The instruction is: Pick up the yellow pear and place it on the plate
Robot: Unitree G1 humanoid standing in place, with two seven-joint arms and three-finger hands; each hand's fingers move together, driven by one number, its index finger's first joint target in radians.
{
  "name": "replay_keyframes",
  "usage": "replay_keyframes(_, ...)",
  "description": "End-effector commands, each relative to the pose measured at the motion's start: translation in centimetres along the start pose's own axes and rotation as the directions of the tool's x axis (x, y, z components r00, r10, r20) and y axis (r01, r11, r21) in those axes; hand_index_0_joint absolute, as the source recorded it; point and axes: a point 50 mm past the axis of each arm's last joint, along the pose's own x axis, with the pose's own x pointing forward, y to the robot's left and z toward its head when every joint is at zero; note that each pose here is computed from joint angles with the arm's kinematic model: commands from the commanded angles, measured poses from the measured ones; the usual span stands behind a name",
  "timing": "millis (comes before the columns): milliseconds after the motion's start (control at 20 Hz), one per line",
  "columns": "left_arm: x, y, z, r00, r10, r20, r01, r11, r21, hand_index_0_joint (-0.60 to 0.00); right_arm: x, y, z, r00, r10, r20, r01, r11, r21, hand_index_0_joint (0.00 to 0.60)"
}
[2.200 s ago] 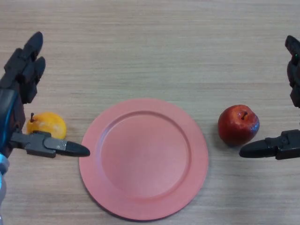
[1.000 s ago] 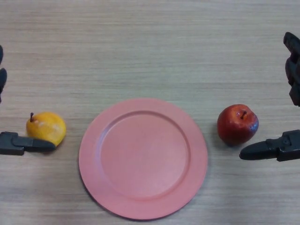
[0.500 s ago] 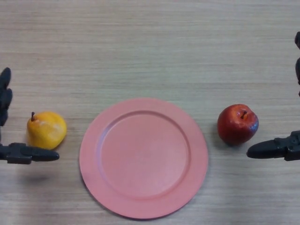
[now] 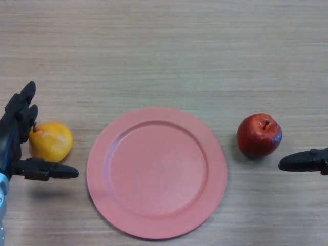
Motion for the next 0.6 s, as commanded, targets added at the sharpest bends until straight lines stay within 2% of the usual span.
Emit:
replay_keyframes(50,0.7,3.1,3.9,0.962,0.175,0.211,-0.171,0.985,-0.039,0.0,-0.5,-1.3,3.2,0.981,-0.06,0.182,0.067,0.997,-0.029,0.0)
replay_keyframes(200,0.4,3.3,3.5,0.954,0.218,0.204,-0.221,0.975,-0.008,0.0,-0.5,-1.3,3.3,0.984,-0.063,0.169,0.065,0.998,-0.008,0.0)
replay_keyframes(250,0.3,3.2,3.1,0.962,0.206,0.178,-0.209,0.978,-0.002,0.0,-0.5,-1.4,3.3,0.984,-0.067,0.165,0.068,0.998,-0.004,0.0)
replay_keyframes(350,0.0,3.3,2.7,0.961,0.215,0.172,-0.227,0.972,0.057,0.0,-0.6,-1.3,3.3,0.984,-0.065,0.164,0.067,0.998,-0.002,0.0)
replay_keyframes(450,0.0,3.3,2.7,0.958,0.223,0.178,-0.241,0.967,0.087,-0.2,-0.6,-1.2,3.3,0.984,-0.065,0.164,0.066,0.998,0.0,0.0)
replay_keyframes(500,0.0,3.3,2.6,0.956,0.227,0.183,-0.251,0.96,0.122,-0.35,-0.6,-1.2,3.3,0.984,-0.065,0.163,0.066,0.998,0.001,0.0)
replay_keyframes(550,-0.1,3.3,2.6,0.955,0.228,0.19,-0.258,0.954,0.153,-0.45,-0.6,-1.2,3.3,0.984,-0.068,0.163,0.069,0.998,0.004,0.0)
replay_keyframes(600,-0.1,3.3,2.5,0.951,0.218,0.218,-0.268,0.934,0.236,-0.6,-0.6,-1.1,3.4,0.984,-0.072,0.164,0.072,0.997,0.008,0.0)
